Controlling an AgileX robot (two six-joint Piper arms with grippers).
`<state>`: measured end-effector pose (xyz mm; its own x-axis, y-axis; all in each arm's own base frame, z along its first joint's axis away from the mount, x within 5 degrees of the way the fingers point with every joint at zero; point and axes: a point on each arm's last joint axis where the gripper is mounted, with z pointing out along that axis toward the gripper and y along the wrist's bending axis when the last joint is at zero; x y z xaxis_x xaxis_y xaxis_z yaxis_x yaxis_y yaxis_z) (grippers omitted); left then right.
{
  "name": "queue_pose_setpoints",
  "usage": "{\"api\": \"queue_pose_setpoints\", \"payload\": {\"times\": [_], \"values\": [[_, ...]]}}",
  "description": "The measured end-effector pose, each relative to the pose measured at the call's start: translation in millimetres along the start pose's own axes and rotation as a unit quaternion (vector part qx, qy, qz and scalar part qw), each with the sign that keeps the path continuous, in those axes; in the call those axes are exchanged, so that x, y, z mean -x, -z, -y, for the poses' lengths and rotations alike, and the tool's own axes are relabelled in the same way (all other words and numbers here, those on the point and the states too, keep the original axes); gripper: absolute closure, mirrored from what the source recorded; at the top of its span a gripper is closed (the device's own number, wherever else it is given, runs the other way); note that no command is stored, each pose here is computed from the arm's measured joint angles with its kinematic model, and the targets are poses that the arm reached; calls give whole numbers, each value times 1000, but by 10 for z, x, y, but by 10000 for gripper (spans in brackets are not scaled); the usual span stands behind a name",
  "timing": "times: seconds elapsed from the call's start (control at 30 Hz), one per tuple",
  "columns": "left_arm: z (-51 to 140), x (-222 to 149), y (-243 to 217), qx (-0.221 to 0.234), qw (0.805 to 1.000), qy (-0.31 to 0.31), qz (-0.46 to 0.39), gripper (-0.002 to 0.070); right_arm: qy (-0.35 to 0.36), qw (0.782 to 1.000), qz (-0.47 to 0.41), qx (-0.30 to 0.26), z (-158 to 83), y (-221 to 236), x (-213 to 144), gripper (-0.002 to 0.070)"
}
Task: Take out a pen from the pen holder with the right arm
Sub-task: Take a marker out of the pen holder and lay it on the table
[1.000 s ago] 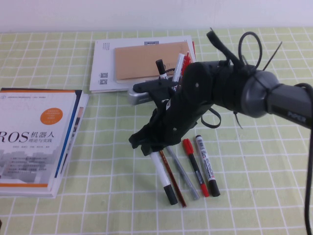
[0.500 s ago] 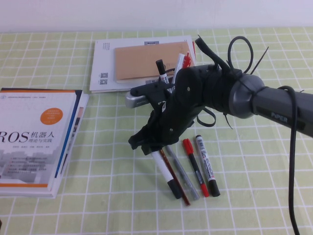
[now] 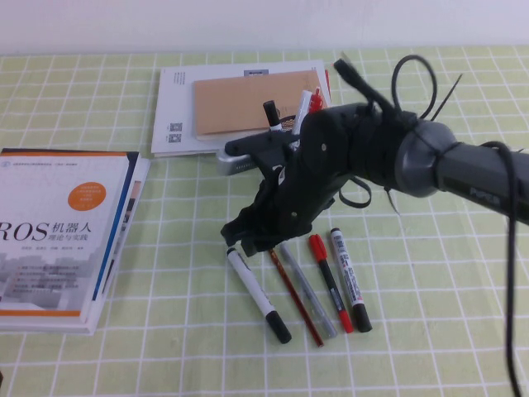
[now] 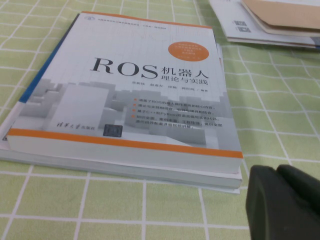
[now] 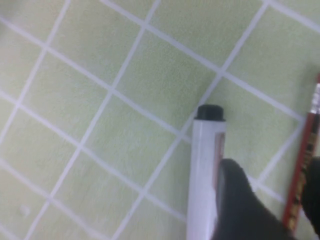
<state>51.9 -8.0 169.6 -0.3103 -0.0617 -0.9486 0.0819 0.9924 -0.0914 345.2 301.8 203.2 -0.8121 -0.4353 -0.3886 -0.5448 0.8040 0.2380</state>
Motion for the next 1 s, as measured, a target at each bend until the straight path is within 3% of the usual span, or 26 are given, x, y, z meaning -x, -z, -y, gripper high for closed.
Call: {"api": "queue_pose_setpoints", "payload": {"times": [0.1, 0.27, 0.37, 0.7, 1.0], "values": [[0, 0, 0, 0, 1000, 0, 0, 683, 12, 1000, 21, -5, -39, 276, -36, 456], [0, 0, 0, 0, 1000, 0, 0, 683, 32, 997, 70, -11, -108, 943, -283, 629], [0, 0, 0, 0, 1000, 0, 0, 683, 56, 994, 91, -24, -117, 1324, -531, 670], [0, 0, 0, 0, 1000, 0, 0, 683, 82, 986, 143, -36, -64, 2141, -1446, 687], [0, 0, 0, 0, 1000, 0, 0, 683, 74, 994, 73, -23, -53, 2302, -1878, 688]]}}
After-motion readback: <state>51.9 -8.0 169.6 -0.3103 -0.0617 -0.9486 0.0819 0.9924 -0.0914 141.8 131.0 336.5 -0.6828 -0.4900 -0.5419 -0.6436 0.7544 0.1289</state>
